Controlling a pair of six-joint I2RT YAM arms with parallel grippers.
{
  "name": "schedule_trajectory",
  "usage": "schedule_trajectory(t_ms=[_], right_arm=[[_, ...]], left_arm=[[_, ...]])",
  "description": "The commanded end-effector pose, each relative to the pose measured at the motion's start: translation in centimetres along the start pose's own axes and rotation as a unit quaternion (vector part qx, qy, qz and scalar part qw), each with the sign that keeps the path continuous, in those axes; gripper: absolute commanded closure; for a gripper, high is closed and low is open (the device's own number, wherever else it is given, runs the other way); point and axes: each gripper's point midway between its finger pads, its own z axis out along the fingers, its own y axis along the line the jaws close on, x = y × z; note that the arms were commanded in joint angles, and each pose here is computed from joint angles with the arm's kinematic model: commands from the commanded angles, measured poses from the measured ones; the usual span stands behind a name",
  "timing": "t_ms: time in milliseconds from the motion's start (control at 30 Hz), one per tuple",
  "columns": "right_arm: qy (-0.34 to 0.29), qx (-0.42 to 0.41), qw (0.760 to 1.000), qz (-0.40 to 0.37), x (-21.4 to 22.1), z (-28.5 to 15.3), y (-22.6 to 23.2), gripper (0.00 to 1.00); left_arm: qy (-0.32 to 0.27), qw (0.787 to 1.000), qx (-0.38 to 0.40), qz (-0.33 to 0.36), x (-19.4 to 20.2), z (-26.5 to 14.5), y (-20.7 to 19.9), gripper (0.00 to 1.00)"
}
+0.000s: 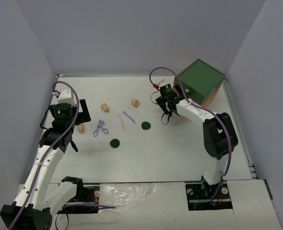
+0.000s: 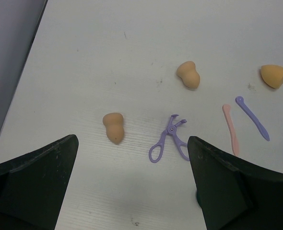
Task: Organize the makeup
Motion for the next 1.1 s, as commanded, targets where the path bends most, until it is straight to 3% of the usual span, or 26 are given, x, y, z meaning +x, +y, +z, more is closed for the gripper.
schedule_trajectory(t_ms=[0,400,1067], right_arm=[[-0.027,0.031,0.999,0.022,-2.3,-0.4,-2.4,0.11],[-0.048,0.056,0.997,0.024,-3.6,-2.4,-4.1,0.11],[-0.026,0.037,0.999,0.011,-2.3,-0.6,-2.4,0.11]], left_arm=[[-0.035,0.999,0.005,-0.01,-2.5,-0.4,-0.2,0.03],[-0.035,0.999,0.005,-0.01,-2.5,-0.3,-0.2,0.03],[-0.034,0.999,0.005,-0.009,-2.5,-0.2,-0.3,0.03]])
